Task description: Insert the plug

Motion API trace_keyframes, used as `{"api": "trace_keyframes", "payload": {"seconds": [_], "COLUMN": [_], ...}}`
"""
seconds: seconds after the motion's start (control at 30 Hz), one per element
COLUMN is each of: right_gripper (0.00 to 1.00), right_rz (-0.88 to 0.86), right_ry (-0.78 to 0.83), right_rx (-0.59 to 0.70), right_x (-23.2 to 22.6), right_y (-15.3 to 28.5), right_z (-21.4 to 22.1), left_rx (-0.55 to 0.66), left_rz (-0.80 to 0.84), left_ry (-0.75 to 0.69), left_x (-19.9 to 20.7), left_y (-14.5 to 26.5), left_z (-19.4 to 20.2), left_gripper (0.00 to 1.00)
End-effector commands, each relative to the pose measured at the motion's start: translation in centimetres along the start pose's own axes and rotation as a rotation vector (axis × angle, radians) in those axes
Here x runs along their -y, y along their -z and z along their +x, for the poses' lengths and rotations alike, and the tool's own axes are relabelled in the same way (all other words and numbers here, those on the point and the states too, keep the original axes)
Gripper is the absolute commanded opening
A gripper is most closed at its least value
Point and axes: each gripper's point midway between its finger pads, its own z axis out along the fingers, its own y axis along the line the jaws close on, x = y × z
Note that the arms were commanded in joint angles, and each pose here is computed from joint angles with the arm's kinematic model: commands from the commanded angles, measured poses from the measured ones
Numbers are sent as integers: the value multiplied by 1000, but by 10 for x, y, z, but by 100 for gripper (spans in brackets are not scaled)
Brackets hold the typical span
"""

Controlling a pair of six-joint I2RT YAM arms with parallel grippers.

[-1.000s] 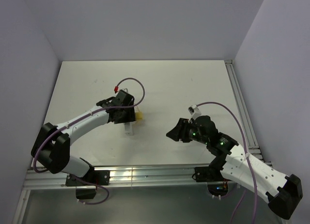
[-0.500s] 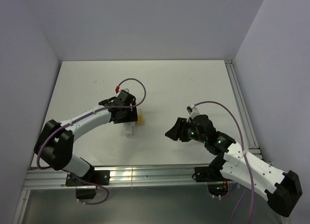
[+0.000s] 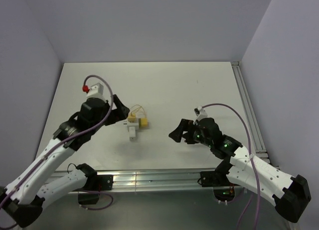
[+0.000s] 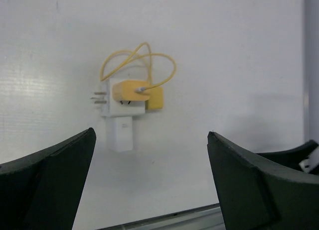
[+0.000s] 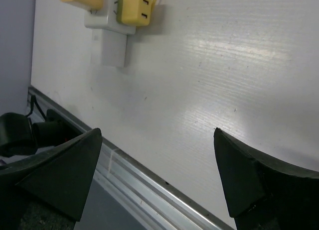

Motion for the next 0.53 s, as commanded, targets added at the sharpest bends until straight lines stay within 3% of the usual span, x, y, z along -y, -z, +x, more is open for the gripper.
{"api": "trace_keyframes", "payload": {"seconds": [0.0, 0.13, 0.37, 0.5], "right_gripper": [100, 100, 100, 100], "right_rz": [33, 70, -74, -146], "right_ry": [-23, -70, -106, -87], "right_rx": [105, 174, 288, 331], "right_x": [4, 18, 16, 11], "right_y": [-4, -13, -9, 1], "right_z": [-20, -25, -23, -23], "left_rx": [124, 197, 261, 295], "left_rz": [58, 204, 525, 789], "left_ry": [48, 43, 101, 153], "left_x": [-4, 6, 29, 45], "left_y": [31, 45, 73, 99], "left_z": [-18, -20, -3, 12], "left_gripper": [99, 99, 99, 100]}}
